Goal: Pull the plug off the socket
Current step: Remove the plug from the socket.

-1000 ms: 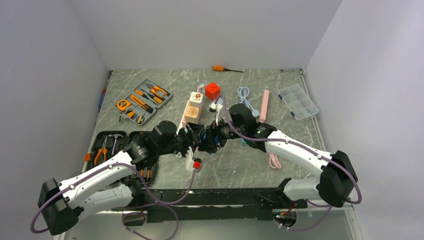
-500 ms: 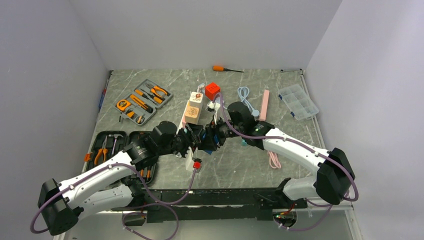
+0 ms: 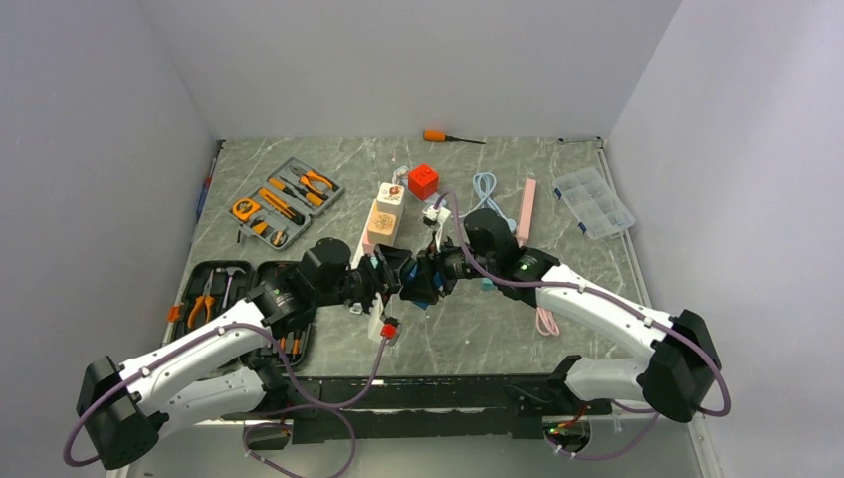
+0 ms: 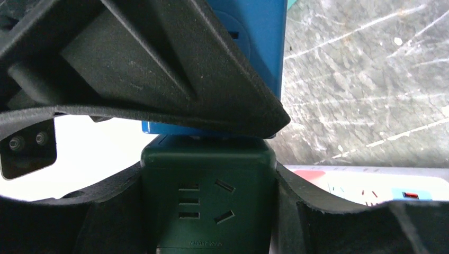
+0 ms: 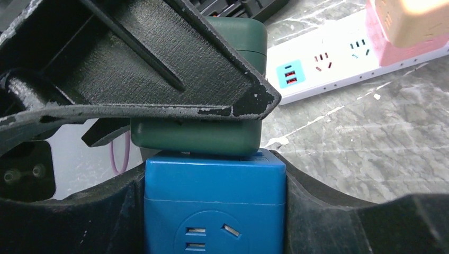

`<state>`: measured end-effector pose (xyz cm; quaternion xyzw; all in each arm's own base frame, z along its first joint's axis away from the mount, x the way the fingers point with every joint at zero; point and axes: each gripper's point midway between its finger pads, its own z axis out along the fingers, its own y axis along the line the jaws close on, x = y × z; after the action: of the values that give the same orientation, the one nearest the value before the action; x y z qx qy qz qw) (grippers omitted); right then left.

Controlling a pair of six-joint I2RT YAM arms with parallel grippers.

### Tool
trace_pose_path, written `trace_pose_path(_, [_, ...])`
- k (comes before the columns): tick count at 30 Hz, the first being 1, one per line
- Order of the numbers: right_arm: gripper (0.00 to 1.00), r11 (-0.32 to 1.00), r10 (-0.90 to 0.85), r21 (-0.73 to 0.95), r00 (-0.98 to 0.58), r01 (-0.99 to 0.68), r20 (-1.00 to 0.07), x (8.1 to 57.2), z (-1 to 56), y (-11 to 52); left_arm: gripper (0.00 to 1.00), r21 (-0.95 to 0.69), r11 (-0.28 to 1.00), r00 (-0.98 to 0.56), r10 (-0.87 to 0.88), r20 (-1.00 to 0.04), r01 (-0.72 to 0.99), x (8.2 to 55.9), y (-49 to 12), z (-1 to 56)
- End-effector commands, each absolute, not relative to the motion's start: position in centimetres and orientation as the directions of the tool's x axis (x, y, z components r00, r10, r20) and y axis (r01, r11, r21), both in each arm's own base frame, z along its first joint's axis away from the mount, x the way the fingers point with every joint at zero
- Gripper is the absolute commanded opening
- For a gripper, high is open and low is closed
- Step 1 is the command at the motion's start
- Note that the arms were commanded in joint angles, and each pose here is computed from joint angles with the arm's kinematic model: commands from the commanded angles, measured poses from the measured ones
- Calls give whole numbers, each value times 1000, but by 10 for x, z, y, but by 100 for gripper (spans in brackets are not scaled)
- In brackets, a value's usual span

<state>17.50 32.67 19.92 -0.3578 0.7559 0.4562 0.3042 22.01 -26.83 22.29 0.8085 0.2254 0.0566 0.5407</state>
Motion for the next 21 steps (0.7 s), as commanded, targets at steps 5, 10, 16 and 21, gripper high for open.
trace_pose_path(5, [0, 337, -323, 541, -635, -770, -702, 132, 190, 296, 0, 951, -240, 817, 576, -23, 195, 274, -240, 263])
trace_pose_path(10, [0, 389, -311, 542, -660, -745, -684, 128, 185, 284, 0, 930, -287, 777, 630, 4, 228, 287, -232, 254])
trace_pose_path(16, [0, 446, -290, 533, -680, -719, -674, 127, 182, 272, 0, 906, -335, 726, 686, 46, 260, 299, -218, 243])
trace_pose_path(21, [0, 617, -217, 464, -704, -636, -676, 158, 162, 258, 0, 905, -317, 738, 675, 4, 284, 293, -221, 245])
